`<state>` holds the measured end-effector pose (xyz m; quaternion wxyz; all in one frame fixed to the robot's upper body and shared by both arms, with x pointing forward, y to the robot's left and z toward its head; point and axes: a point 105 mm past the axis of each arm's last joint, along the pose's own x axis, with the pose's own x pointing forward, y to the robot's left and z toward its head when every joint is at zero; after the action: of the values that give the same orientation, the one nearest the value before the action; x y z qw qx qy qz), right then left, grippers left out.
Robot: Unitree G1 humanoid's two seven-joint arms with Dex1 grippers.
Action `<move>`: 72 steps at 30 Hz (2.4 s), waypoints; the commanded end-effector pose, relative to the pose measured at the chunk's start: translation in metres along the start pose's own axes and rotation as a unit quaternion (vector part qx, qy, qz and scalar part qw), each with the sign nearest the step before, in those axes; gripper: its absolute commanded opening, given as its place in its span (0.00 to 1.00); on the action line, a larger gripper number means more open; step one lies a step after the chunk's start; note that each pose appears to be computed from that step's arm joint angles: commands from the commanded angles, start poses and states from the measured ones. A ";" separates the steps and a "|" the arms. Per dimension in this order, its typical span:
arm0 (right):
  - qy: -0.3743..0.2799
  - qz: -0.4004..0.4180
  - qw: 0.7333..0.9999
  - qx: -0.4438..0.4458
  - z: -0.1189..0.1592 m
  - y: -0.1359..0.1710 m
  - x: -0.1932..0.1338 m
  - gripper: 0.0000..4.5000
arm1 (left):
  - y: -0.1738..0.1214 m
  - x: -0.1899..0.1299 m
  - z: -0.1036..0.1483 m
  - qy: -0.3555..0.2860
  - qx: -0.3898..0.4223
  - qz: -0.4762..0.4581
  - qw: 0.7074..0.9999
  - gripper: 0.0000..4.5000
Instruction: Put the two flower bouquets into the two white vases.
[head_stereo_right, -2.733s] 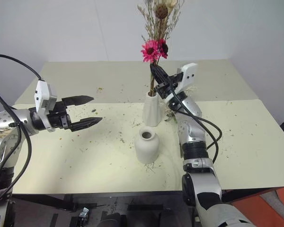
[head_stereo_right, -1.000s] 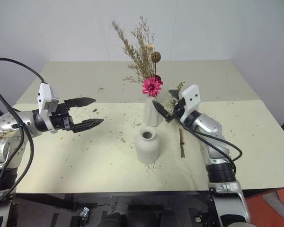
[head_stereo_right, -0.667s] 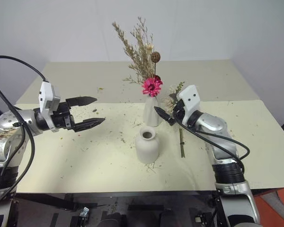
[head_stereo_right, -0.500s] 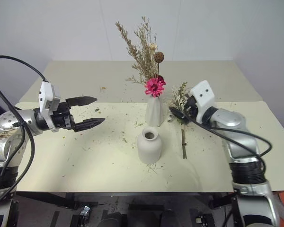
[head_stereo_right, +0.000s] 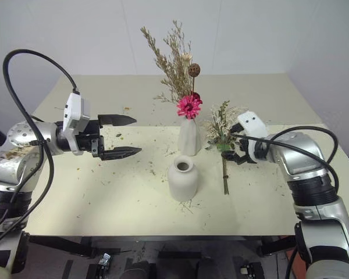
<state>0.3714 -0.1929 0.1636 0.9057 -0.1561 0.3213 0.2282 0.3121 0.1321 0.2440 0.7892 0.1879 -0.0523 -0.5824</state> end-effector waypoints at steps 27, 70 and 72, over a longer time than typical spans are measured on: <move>-0.174 -0.285 0.925 0.184 0.052 -0.104 -0.003 0.05 | -0.005 -0.006 -0.005 -0.001 0.007 0.021 1.000 1.00; -0.589 0.214 0.778 0.045 0.074 0.124 -0.117 0.05 | -0.020 -0.030 -0.021 0.053 -0.035 -0.008 0.998 1.00; -0.589 0.214 0.778 0.044 0.072 0.126 -0.114 0.05 | -0.020 -0.030 -0.020 0.052 -0.035 -0.007 0.998 1.00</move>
<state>0.2725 -0.0916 0.2665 0.8616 0.1291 -0.2090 0.4441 0.2942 0.1571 0.2097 0.7904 0.1784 0.0287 -0.5854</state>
